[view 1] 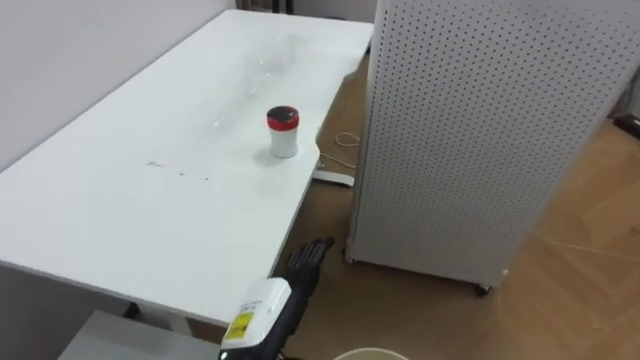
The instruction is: Pick garbage
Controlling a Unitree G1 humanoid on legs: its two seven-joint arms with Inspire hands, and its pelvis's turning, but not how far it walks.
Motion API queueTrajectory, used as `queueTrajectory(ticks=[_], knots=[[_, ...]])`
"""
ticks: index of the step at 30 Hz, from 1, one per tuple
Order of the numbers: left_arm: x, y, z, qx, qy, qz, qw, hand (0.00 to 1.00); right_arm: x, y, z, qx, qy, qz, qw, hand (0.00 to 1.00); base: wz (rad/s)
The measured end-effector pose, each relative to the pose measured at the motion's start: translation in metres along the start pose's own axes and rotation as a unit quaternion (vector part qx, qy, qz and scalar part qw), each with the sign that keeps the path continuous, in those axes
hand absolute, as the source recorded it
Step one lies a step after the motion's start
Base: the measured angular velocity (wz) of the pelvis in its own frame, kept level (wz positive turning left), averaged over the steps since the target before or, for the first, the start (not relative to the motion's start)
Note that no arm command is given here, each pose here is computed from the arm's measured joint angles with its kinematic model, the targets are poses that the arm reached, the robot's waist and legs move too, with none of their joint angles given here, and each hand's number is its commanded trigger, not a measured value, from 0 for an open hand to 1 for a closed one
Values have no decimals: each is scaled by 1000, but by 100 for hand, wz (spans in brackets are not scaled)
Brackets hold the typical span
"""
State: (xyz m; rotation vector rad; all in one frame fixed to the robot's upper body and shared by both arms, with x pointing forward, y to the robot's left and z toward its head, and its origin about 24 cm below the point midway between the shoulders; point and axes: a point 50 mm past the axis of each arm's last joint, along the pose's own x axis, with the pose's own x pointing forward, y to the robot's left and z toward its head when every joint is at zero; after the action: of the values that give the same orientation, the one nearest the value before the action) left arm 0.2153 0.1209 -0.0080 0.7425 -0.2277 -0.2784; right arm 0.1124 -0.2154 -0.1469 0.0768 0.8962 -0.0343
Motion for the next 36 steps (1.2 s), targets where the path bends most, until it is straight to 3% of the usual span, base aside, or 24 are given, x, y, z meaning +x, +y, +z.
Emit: queueTrajectory(ticks=[6,9,25,30,36], knots=[[6,39,-5,13,5,103,995,0,4,2,5,7,3,1,1000,100,-82],[6,47,-6,16,5,137,990,0,3,1,4,9,5,0,1000,100,-22],[0,55,-9,13,5,184,983,0,4,0,9,-12,1,3,1000,100,-16],[-13,58,-19,12,38,208,977,0,3,-2,5,-45,14,8,999,100,-40],[-16,52,-29,-28,75,229,970,0,1,-11,3,-52,25,-23,998,100,-44]])
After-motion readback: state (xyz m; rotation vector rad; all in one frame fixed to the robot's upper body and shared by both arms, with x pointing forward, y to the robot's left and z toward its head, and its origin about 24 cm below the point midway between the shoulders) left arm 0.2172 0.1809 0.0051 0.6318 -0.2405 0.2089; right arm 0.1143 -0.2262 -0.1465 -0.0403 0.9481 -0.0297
